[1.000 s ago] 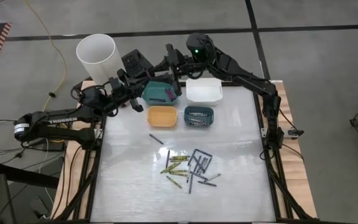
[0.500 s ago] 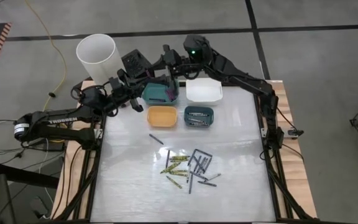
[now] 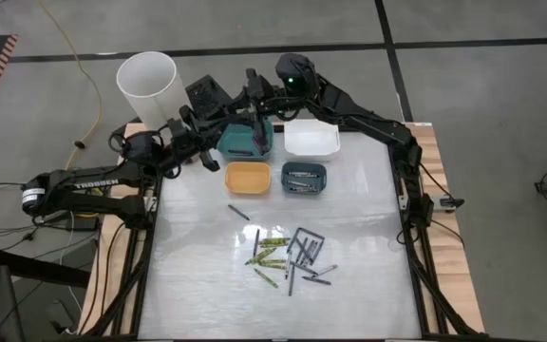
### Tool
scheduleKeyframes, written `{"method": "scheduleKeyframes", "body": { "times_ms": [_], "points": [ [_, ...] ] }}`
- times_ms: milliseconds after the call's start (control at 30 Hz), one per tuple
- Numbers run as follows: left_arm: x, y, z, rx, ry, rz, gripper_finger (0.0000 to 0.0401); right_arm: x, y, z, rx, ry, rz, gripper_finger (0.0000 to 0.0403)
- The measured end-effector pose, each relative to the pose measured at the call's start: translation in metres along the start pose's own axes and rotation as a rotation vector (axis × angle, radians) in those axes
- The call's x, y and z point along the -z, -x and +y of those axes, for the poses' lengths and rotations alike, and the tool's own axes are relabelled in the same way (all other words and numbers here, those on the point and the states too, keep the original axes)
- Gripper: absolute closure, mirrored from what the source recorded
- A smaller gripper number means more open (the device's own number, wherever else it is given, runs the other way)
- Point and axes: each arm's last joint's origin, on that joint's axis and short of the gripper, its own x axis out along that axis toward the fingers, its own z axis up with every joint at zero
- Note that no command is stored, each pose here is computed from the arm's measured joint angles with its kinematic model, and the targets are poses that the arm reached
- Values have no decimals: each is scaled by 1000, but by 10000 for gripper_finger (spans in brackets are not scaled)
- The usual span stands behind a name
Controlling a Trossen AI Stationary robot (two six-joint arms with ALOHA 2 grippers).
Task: Sort crayons
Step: Put the violet crayon into the green bin
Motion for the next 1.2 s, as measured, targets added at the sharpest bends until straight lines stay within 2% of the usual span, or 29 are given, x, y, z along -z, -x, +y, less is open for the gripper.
{"method": "scheduleKeyframes", "body": {
  "times_ms": [200,400,467,600,733,867,1033,1200],
  "points": [
    [1,0,0,-2,-3,6,401,1,4,-7,19,-14,5,387],
    [3,0,0,-2,-17,34,401,2,4,-6,16,-18,10,397],
    [6,0,1,-43,-11,61,401,2,4,-7,23,-25,11,398],
    [17,2,4,-150,31,178,394,4,9,-16,91,-40,29,400],
    [30,5,4,-163,67,307,367,10,17,-30,180,-57,80,401],
    [45,11,5,-216,125,463,332,35,15,-47,272,-84,198,401],
    [57,19,6,-246,159,592,295,91,-9,-69,275,-165,339,402],
    [63,24,6,-264,188,669,278,138,-29,-82,277,-234,414,402]
  ]
}}
